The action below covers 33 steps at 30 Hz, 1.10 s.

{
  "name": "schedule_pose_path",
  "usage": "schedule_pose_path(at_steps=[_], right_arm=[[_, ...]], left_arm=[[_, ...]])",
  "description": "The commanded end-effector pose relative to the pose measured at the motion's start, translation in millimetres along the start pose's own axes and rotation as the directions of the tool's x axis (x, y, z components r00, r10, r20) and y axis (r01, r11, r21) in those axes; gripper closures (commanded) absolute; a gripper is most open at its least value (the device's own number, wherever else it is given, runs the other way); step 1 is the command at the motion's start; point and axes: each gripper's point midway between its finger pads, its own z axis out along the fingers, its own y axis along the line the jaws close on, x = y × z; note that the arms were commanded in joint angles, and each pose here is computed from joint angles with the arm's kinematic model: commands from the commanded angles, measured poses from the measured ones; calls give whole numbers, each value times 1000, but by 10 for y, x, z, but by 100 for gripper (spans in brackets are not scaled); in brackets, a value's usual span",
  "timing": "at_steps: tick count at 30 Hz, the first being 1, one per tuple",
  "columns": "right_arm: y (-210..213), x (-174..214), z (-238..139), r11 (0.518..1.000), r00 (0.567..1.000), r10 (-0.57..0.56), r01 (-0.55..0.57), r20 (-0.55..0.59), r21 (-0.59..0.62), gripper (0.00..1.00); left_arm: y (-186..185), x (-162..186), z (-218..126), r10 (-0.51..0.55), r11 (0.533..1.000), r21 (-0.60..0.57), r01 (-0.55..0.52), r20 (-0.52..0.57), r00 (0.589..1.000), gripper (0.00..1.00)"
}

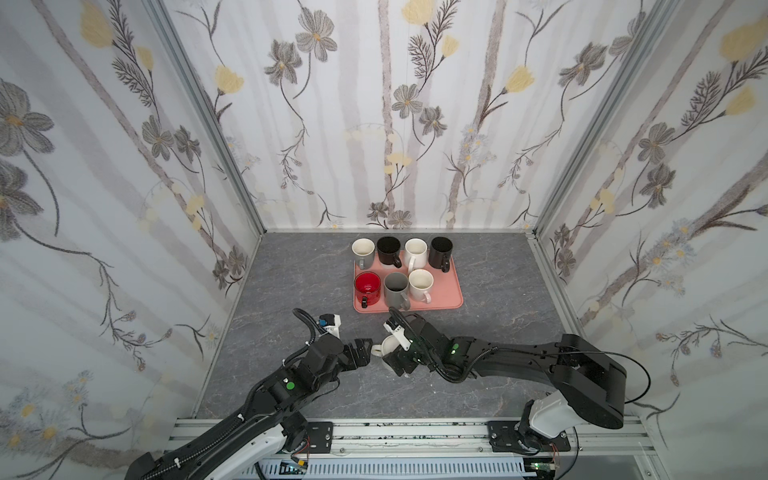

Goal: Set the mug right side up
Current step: 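Grasp the white mug's base with the left gripper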

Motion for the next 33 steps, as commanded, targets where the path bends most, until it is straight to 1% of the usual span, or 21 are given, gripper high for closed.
schedule_pose_path(at_steps=[1,4,7,9,13,17,20,25,30,32,33], right_arm=[[-107,166,-29,998,998,50,-49,-31,46,4],[-214,212,-68,992,996,86,-83,-25,100,3],[-333,259,-139,983,992,122,-120,-6,140,2],[-469,282,-196,971,986,165,-165,13,174,1],[-750,329,-298,938,962,268,-273,54,213,2],[-823,285,-394,929,952,292,-306,94,207,2],[-843,236,-473,926,945,303,-323,127,193,3],[-889,166,-599,916,928,327,-358,179,182,3],[-944,128,-710,904,914,339,-382,222,192,3],[-960,128,-738,901,911,342,-388,229,196,3],[-969,135,-750,898,909,345,-391,233,199,3]], left_arm=[[-117,-93,56,41,999,20,-41,18,999,5],[-128,-73,141,76,997,6,-76,-4,997,8],[-189,-56,212,87,996,29,-86,-17,996,8],[-236,-43,254,97,994,46,-96,-25,995,8],[-319,-4,337,129,990,69,-126,-47,991,15],[-429,45,387,201,978,73,-197,-54,978,22],[-532,111,415,285,958,63,-281,-55,957,31],[-698,235,494,417,909,24,-417,-67,906,38],[-810,289,601,489,871,-15,-492,-79,869,40],[-793,315,674,508,856,-47,-514,-99,856,43],[-781,323,708,517,849,-63,-525,-108,849,47]])
